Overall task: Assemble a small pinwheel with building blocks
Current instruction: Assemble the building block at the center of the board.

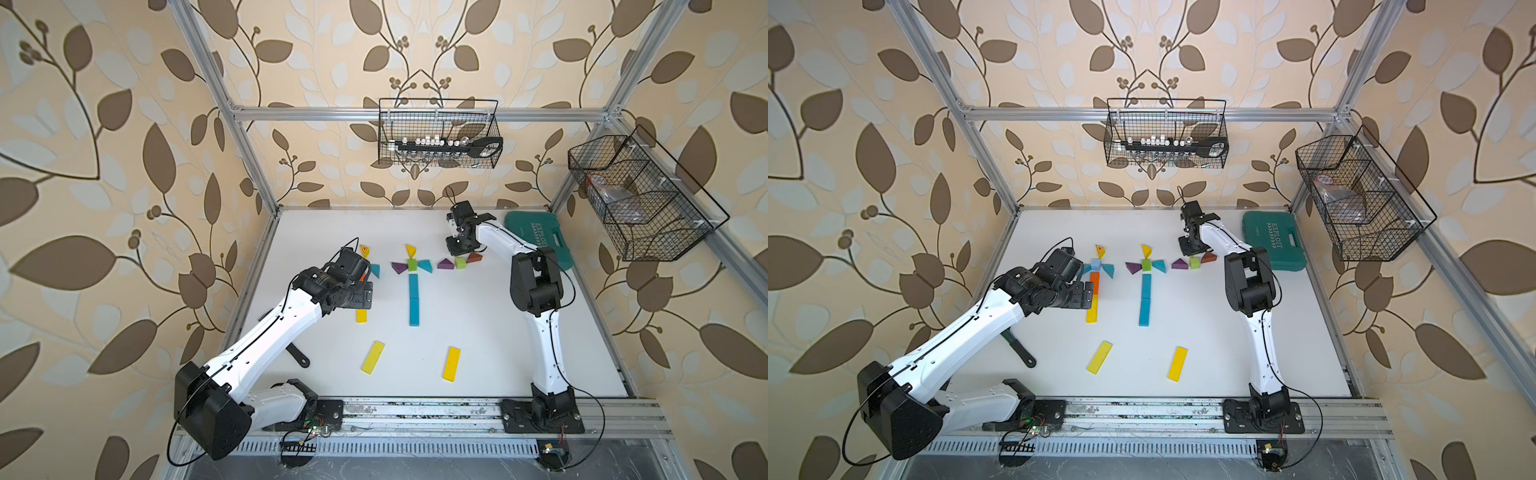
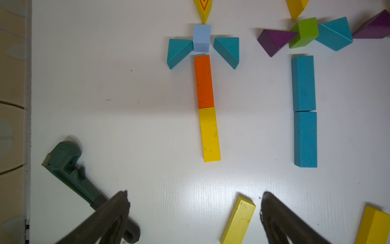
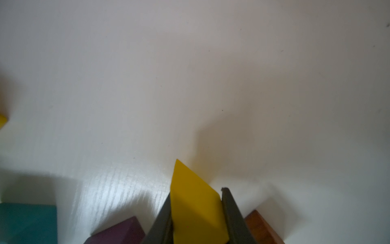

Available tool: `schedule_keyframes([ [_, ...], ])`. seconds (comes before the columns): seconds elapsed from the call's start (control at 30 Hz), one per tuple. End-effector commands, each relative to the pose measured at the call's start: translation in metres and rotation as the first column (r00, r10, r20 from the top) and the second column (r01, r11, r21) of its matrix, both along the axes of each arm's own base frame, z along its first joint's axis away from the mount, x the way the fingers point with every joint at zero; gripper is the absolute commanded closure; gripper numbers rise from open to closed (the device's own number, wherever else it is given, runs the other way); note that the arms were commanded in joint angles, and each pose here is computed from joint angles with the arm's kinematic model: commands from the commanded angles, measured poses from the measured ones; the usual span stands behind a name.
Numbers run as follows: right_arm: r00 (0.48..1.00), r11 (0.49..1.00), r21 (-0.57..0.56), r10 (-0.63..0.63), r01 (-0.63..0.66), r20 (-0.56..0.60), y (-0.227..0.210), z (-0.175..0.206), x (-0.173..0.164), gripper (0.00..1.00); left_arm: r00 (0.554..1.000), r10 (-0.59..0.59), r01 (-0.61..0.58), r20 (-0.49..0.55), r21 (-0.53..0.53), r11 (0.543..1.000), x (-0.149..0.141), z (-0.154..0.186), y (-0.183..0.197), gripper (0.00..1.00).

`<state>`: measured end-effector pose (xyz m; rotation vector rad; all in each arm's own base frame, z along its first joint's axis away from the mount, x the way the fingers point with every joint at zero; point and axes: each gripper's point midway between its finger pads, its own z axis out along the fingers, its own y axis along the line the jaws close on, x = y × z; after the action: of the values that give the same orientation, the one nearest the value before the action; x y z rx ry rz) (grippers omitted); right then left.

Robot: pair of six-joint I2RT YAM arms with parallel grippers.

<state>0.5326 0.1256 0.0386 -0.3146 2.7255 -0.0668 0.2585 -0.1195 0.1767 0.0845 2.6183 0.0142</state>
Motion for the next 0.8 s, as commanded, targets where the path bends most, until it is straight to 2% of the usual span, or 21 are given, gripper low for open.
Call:
schedule_keyframes([
  [0.0,1.000,1.000,0.008,-0.003,0.003,0.001,-0.002,-0.007,0.005,0.89,1.000,-0.001,0.001,-0.022,0.007,1.000,-0.002,-0.004,0.003,0.01],
  [0.17,1.000,1.000,0.006,-0.001,0.001,-0.013,-0.004,-0.014,0.006,0.80,1.000,-0.004,0.005,-0.028,0.008,1.000,-0.001,-0.005,0.002,0.01],
  [0.33,1.000,1.000,0.011,-0.001,0.001,-0.024,-0.005,-0.019,0.006,0.76,1.000,-0.005,0.005,-0.031,0.011,1.000,-0.002,-0.005,0.002,0.01],
  [0.47,1.000,1.000,0.006,-0.002,0.002,-0.029,-0.006,-0.019,0.007,0.62,1.000,0.000,0.000,-0.030,0.012,1.000,-0.003,-0.004,0.004,0.01],
  [0.63,1.000,1.000,0.015,-0.003,0.003,-0.018,-0.004,-0.010,0.011,0.50,1.000,0.005,-0.005,-0.029,0.015,1.000,-0.004,-0.004,0.006,0.01],
  [0.77,1.000,1.000,0.002,-0.009,0.009,0.010,-0.006,0.017,0.017,0.50,1.000,0.007,-0.006,-0.024,0.016,1.000,-0.006,-0.001,0.007,0.01],
])
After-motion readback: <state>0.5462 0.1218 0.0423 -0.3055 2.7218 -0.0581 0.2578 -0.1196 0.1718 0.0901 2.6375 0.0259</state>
